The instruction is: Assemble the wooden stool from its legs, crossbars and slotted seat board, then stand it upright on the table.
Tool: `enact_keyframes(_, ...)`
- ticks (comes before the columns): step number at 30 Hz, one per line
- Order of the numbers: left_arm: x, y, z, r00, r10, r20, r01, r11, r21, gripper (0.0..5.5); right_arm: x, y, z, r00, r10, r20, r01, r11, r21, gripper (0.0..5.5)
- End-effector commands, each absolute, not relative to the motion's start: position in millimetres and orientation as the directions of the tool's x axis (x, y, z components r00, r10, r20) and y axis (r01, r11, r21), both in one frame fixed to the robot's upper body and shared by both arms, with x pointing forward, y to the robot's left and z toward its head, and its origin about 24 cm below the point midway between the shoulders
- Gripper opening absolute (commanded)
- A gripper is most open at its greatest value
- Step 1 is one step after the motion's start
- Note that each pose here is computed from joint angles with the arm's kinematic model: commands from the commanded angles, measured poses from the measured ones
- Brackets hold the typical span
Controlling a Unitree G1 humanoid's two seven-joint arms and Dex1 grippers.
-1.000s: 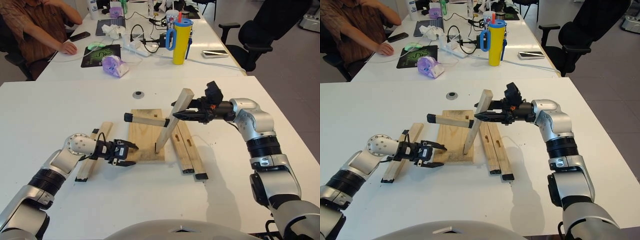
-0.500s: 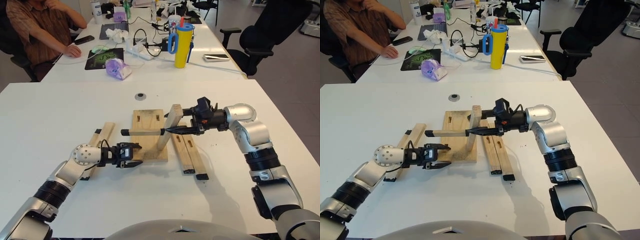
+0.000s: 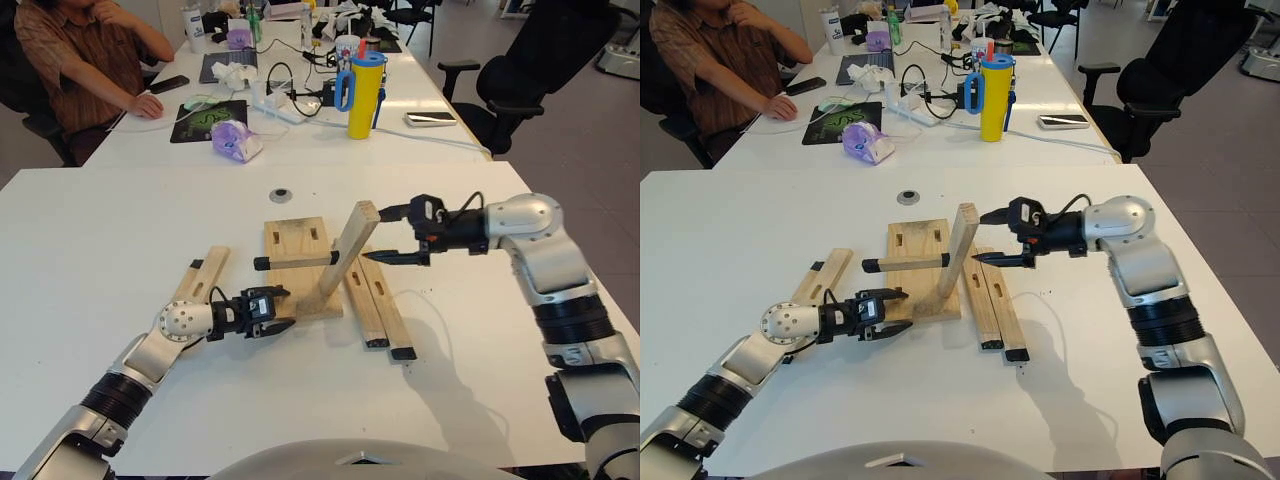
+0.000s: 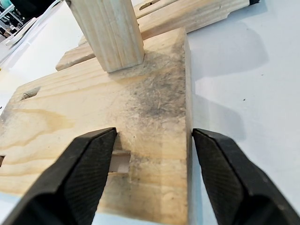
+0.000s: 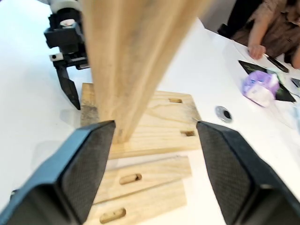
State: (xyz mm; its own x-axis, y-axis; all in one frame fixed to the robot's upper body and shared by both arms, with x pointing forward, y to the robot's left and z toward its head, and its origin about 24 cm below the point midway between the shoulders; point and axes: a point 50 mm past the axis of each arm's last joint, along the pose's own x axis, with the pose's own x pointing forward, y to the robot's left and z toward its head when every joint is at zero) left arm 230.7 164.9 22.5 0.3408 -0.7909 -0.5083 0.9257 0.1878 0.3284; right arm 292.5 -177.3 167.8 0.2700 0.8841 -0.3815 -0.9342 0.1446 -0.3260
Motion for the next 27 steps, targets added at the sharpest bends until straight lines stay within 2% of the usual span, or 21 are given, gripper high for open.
enact_keyframes(1,174.0,194.6,-47.8,0.169,-0.6,-0.782,0.972,0.232,0.032,2.98,278.4,-198.8,146.7,0.476,0.819,-0.32,-0.879,0.444,-0.171,3.21)
enact_keyframes(2,173.7,195.8,-47.4,0.18,-0.6,-0.78,0.969,0.245,0.035,2.98,272.3,-200.1,130.6,0.569,0.752,-0.333,-0.818,0.56,-0.131,3.21)
enact_keyframes(4,172.4,199.4,-46.8,0.201,-0.596,-0.777,0.961,0.273,0.039,2.98,256.8,-193.5,103.6,0.603,0.653,-0.458,-0.75,0.66,-0.047,3.21)
enact_keyframes(8,167.5,207.7,-48.0,0.212,-0.576,-0.789,0.955,0.294,0.042,2.98,233.2,-163.5,91.7,0.68,0.634,-0.37,-0.585,0.772,0.248,3.21)
enact_keyframes(10,167.2,206.9,-47.0,0.21,-0.582,-0.785,0.955,0.293,0.038,2.98,219.7,-148.5,90.2,0.684,0.63,-0.368,-0.549,0.777,0.308,3.21)
enact_keyframes(18,172.1,204.6,-43.4,0.218,-0.59,-0.777,0.956,0.291,0.047,2.98,204.1,-129.4,75.4,0.648,0.576,-0.498,-0.441,0.817,0.371,3.21)
enact_keyframes(23,171.7,200.2,-43.7,0.216,-0.597,-0.772,0.956,0.289,0.044,2.98,203.4,-121.5,66.9,0.601,0.58,-0.55,-0.433,0.814,0.387,3.21)
enact_keyframes(27,173.4,193.7,-41.1,0.227,-0.616,-0.755,0.956,0.29,0.051,2.98,205.4,-124.1,61.7,0.599,0.519,-0.61,-0.397,0.854,0.337,3.21)
